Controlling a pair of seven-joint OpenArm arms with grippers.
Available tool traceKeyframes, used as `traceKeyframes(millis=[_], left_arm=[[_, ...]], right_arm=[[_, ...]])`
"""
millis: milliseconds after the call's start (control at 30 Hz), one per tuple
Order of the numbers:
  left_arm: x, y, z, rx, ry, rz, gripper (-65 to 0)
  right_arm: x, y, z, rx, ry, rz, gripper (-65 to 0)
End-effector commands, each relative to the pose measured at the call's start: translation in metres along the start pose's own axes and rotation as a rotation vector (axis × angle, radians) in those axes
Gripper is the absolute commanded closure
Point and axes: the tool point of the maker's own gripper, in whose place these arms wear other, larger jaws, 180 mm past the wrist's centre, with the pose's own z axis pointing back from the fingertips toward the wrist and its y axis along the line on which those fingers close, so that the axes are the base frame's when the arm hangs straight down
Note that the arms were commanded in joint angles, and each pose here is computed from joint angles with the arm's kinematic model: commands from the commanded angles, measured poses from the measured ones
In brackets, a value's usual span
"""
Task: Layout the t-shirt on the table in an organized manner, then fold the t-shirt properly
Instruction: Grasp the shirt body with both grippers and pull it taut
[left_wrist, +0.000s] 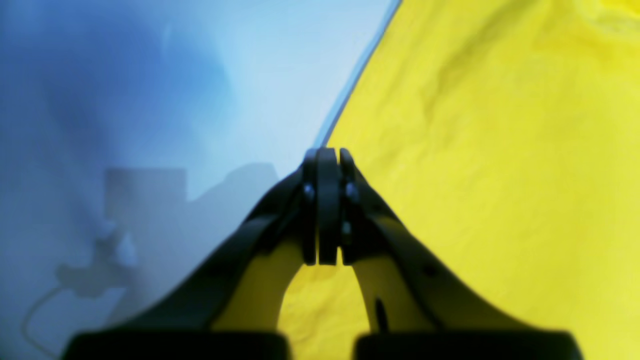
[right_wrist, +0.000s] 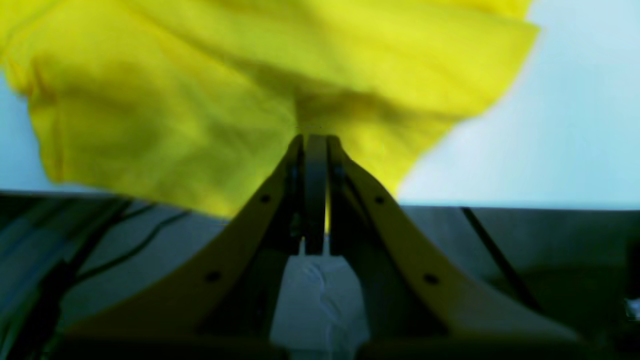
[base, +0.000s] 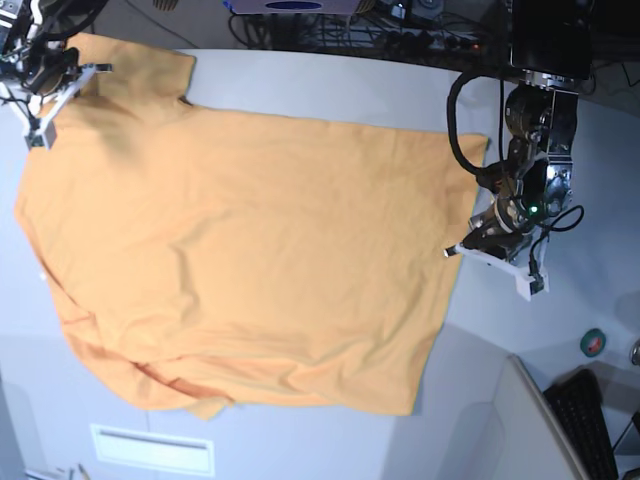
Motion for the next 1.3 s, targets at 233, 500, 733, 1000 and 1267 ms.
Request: traceKeyframes(millis=[233,500,733,1000,1267], left_arm=[[-0.030,-0.031,-0.036,-0.025,-0.054,-0.133,0.0],[-0.061,0.026,-0.047,0.134,0.030,-0.166,0.0],[-0.080,0.066,-0.025,0.172,0.049,-0.225,0.0],[-0.050,0.098,-0.007,0.229,-0.035,-0.124,0.0],[-0.016,0.075,0.003,0.175,-0.131,-0.093,0.0]], right_arm=[[0.117,-0.030,-0.007,-0.008,-0.227,-0.016,0.0],[0.120,-0.048,-0.089,0.119,-0.123,-0.199,0.0],[0.071,-0.003,-0.092,0.142,-0.050,-0.050,0.0],[0.081,0.009,-0.039,0.080,-0.121,0.065,0.0],[0.187,0.023,-0.020,0.094,-0.276,0.149,0.0]])
